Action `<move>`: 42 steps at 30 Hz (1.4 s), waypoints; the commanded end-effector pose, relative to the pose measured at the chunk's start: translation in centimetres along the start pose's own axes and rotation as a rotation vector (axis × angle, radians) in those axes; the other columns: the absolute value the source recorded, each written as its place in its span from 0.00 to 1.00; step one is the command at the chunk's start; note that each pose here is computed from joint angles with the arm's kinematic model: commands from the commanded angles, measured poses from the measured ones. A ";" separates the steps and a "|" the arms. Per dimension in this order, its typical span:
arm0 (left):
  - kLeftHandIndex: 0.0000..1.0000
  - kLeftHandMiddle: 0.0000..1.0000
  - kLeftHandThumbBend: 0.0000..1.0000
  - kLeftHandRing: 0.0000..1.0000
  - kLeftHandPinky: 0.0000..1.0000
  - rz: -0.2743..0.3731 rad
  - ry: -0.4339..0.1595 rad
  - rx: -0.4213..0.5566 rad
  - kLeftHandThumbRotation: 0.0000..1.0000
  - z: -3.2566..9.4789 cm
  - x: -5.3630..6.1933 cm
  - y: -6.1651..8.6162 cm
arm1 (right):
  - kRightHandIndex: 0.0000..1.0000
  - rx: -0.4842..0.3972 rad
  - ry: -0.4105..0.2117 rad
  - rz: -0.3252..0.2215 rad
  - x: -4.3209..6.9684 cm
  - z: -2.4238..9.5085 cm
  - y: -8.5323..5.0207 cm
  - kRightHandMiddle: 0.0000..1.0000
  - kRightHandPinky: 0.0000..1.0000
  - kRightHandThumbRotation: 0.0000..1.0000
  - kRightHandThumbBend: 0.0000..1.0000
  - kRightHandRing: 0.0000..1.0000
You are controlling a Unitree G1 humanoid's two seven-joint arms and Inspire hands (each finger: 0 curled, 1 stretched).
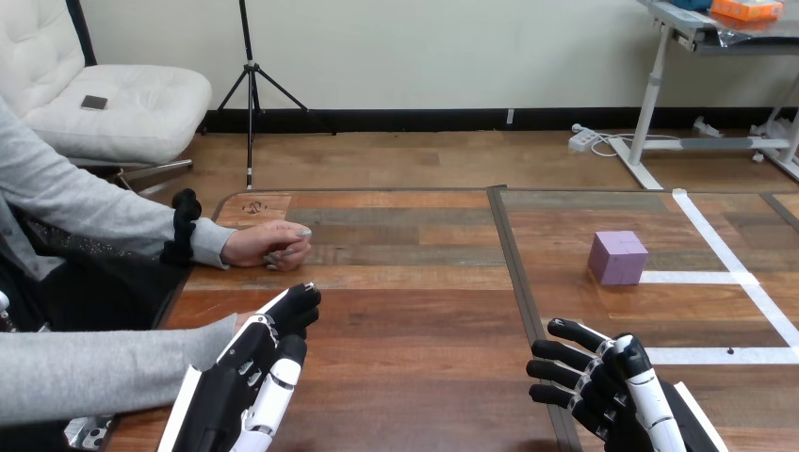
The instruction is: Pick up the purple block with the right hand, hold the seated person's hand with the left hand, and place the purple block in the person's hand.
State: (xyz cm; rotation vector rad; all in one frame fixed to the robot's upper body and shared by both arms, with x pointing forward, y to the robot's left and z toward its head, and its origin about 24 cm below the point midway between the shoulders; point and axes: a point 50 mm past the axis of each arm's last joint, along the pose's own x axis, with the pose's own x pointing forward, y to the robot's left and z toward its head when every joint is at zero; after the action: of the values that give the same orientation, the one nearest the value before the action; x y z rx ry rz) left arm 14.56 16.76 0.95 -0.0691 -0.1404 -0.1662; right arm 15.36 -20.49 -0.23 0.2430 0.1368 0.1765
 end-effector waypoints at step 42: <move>0.80 0.87 0.12 0.88 0.90 -0.038 -0.110 -0.017 0.29 0.5 1.5 0.0 | 0.75 -0.052 -0.106 0.030 1.0 1.9 0.2 0.73 0.69 0.76 0.64 0.73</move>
State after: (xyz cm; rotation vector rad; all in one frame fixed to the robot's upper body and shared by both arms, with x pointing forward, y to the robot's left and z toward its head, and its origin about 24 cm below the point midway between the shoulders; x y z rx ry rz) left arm 14.58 16.77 0.65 -0.0897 -0.1635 -0.2042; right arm 15.39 -20.56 0.01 0.2286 0.1128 0.1740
